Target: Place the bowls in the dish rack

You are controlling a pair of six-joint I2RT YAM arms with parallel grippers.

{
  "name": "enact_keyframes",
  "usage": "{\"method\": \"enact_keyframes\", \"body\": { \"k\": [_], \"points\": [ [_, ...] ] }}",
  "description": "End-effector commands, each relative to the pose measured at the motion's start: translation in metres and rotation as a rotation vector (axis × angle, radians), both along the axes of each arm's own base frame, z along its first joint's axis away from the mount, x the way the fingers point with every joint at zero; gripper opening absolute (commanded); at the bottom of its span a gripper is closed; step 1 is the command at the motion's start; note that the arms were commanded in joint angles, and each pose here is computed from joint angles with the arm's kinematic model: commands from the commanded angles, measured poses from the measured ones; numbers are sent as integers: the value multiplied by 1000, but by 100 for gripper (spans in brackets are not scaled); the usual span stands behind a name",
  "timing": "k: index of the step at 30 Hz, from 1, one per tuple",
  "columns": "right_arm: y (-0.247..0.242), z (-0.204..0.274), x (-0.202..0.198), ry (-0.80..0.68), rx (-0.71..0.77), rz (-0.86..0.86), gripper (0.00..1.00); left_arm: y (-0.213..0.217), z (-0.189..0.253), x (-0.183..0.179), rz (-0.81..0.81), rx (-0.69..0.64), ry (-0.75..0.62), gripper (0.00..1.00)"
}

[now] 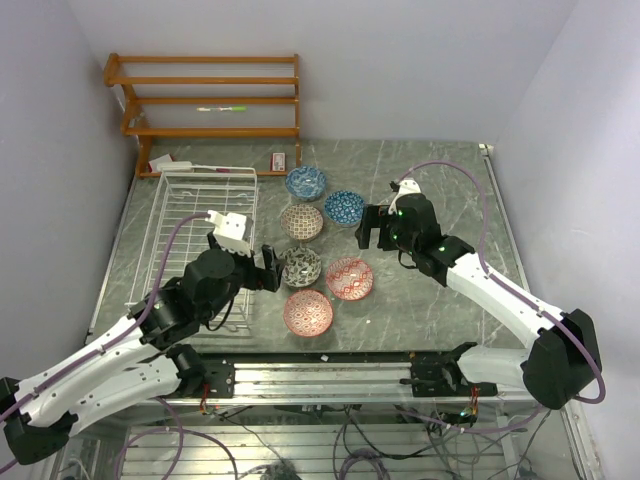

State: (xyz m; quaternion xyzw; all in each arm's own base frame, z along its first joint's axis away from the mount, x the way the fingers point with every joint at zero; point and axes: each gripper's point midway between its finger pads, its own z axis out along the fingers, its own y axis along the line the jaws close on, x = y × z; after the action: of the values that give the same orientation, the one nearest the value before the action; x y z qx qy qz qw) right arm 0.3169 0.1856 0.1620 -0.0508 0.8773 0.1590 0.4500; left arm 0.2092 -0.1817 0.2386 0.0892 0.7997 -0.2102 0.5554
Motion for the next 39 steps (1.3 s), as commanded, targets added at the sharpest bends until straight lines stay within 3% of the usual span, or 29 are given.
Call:
{"method": "enact_keyframes", "body": {
  "k": [1,7,13,16,24,31,39],
  "points": [
    [-6,0,-1,-9,-6,-18,100,2,10,2,22,-35,-35,99],
    [-20,-8,-1,17,-41,-94,100,-7,10,2,-21,-33,-46,98],
    [-46,-3,3,8,-45,-218,100,-55,0,5,-171,-13,12,86],
    [-70,0,8,23,-59,-289,100,-91,-4,0,-264,-32,6,87],
    [-106,20,10,-8,-25,-356,100,-181,-44,-11,-381,218,-23,86],
    [-116,16,8,6,-19,-350,100,-242,-89,-11,-559,277,13,81],
    [-123,14,8,6,7,-342,100,-266,-132,-2,-615,367,64,72]
  ]
}}
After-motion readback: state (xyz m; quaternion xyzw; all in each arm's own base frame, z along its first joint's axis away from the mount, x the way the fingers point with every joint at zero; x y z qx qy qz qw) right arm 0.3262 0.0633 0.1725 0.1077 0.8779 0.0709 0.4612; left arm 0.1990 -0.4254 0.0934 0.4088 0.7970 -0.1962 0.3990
